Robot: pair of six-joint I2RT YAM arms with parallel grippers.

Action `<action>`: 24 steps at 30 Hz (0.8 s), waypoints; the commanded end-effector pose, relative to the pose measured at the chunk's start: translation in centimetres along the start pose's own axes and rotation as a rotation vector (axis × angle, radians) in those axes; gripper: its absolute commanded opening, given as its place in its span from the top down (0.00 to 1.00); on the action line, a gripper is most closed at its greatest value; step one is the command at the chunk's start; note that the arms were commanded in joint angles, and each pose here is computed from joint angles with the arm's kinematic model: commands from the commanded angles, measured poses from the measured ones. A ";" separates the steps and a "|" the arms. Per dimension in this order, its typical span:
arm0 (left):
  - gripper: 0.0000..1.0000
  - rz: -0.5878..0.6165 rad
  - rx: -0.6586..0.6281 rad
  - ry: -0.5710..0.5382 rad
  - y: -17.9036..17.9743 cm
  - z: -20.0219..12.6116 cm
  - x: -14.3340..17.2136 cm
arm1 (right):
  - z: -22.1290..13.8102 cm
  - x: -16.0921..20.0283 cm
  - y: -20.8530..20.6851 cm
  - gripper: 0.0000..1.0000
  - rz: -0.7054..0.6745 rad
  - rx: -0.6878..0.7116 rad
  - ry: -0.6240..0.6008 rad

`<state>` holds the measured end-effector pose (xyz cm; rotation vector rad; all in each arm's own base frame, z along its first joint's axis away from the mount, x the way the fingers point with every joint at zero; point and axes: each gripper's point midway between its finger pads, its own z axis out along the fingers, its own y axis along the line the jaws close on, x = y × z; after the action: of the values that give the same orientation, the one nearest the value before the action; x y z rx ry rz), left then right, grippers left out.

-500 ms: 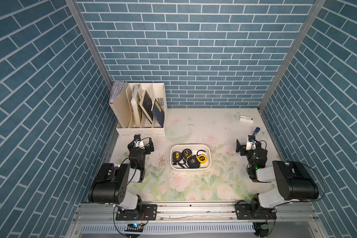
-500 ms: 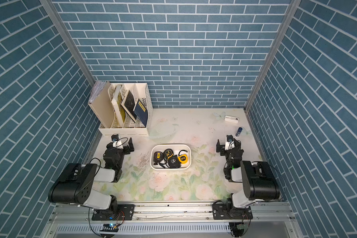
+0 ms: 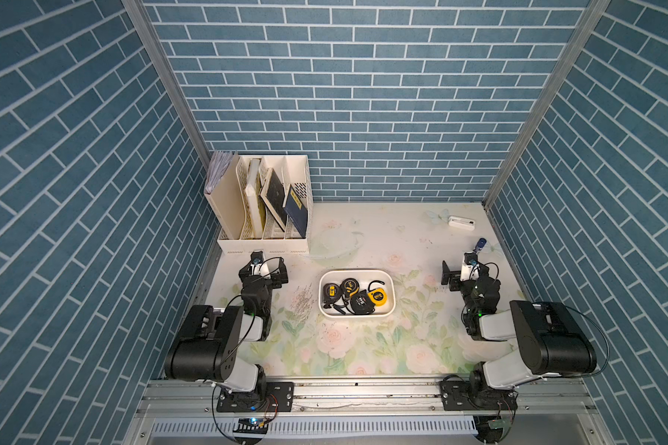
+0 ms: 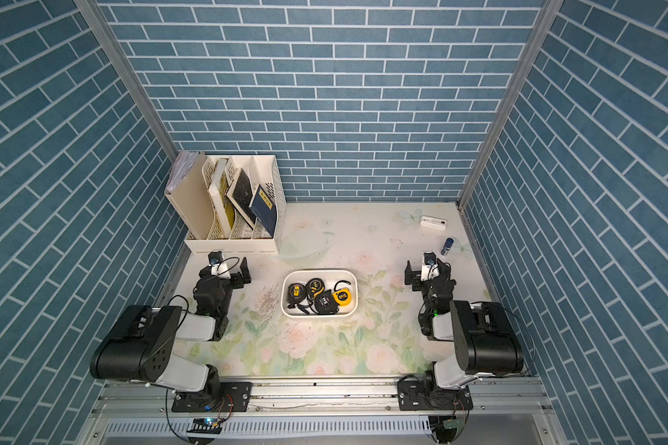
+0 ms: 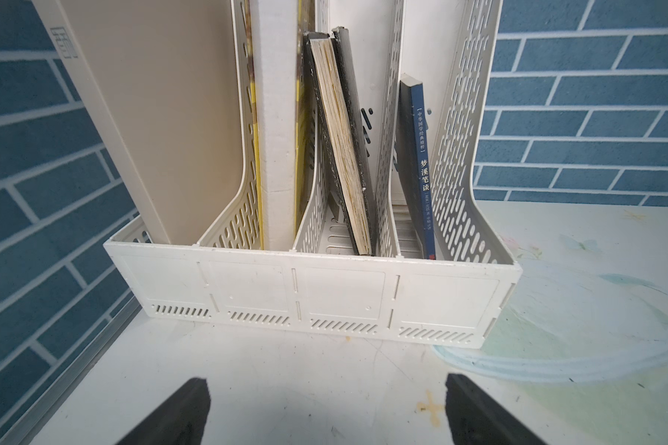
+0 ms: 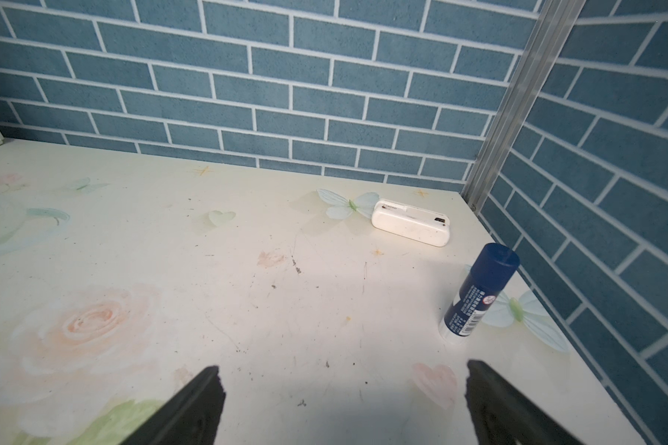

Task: Take the tape measure out of the storage box
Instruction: Pick up the tape measure from the storage box.

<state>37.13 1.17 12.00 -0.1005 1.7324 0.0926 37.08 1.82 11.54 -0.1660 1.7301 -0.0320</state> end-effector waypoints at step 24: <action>0.00 -0.099 0.037 0.451 -4.9 6.7 -4.7 | 0.1 -5.7 1.1 0.00 0.156 -0.051 0.094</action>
<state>47.11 -1.49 19.27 -0.1577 1.9714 -0.0079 38.85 2.48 17.99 -0.0965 1.7554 0.0397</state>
